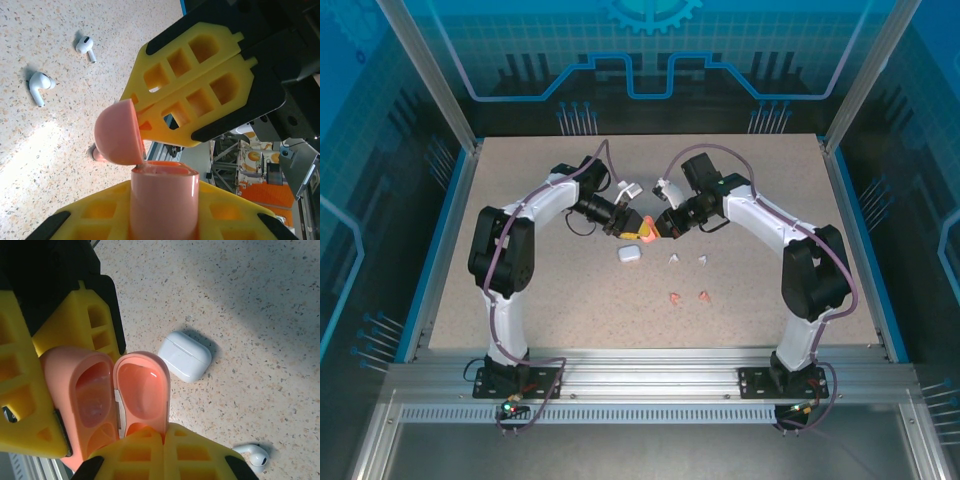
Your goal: Insert the wireless bluetooth earbuds into the charging case
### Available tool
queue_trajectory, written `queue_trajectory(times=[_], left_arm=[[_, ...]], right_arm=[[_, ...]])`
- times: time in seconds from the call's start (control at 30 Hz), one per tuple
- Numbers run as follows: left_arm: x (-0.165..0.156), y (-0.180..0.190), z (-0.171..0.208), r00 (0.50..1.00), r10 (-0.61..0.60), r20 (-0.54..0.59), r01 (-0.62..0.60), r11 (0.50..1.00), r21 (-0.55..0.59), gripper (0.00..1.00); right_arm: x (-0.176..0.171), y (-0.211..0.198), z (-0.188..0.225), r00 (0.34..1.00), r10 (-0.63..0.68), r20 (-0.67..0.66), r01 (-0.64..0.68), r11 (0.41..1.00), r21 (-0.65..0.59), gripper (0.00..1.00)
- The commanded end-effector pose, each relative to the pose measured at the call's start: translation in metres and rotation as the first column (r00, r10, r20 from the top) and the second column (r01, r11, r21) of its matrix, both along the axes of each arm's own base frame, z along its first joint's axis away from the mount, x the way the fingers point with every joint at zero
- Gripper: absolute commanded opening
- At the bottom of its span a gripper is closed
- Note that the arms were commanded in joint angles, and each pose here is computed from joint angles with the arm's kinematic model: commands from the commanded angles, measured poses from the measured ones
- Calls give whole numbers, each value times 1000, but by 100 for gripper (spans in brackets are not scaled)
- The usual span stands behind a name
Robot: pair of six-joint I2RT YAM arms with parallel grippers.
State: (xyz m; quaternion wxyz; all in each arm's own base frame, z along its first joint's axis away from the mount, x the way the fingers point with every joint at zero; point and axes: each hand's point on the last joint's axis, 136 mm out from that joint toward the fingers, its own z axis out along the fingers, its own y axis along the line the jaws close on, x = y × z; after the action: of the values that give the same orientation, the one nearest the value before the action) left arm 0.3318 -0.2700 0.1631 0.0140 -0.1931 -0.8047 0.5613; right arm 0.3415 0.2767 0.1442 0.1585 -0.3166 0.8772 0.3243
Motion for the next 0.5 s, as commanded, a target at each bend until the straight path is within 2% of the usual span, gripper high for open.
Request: queue_trajectory(times=[0.0, 0.07, 0.1, 0.17, 0.27, 0.37, 0.43, 0.47], left_arm=[[-2, -5, 5, 1000, -20, -5, 20, 999, -29, 6], [-2, -4, 6, 1000, -20, -2, 19, 999, -29, 2], [-1, -4, 6, 1000, -17, 3, 17, 999, -28, 0], [1, -3, 7, 1000, -10, 27, 10, 1000, -20, 0], [6, 1, 12, 993, 42, 108, -42, 999, -2, 0], [16, 7, 21, 954, 137, 267, -140, 990, -6, 0], [21, 11, 28, 895, 224, 385, -223, 974, -47, 0], [26, 16, 31, 846, 284, 452, -282, 956, -74, 0]], right_arm=[[7, 0, 11, 1000, 6, 21, -6, 1000, 19, 0], [10, -1, 12, 1000, -7, 30, 6, 1000, 13, 3], [11, -2, 16, 999, -18, 36, 18, 1000, 16, 11], [19, -8, 25, 996, -66, 53, 65, 998, 24, 40], [31, -31, 45, 983, -176, 60, 174, 984, 44, 59], [38, -58, 66, 953, -299, 44, 295, 952, 77, 66], [38, -74, 74, 929, -369, 41, 366, 928, 70, 67], [37, -82, 75, 913, -404, 48, 402, 914, 49, 67]])
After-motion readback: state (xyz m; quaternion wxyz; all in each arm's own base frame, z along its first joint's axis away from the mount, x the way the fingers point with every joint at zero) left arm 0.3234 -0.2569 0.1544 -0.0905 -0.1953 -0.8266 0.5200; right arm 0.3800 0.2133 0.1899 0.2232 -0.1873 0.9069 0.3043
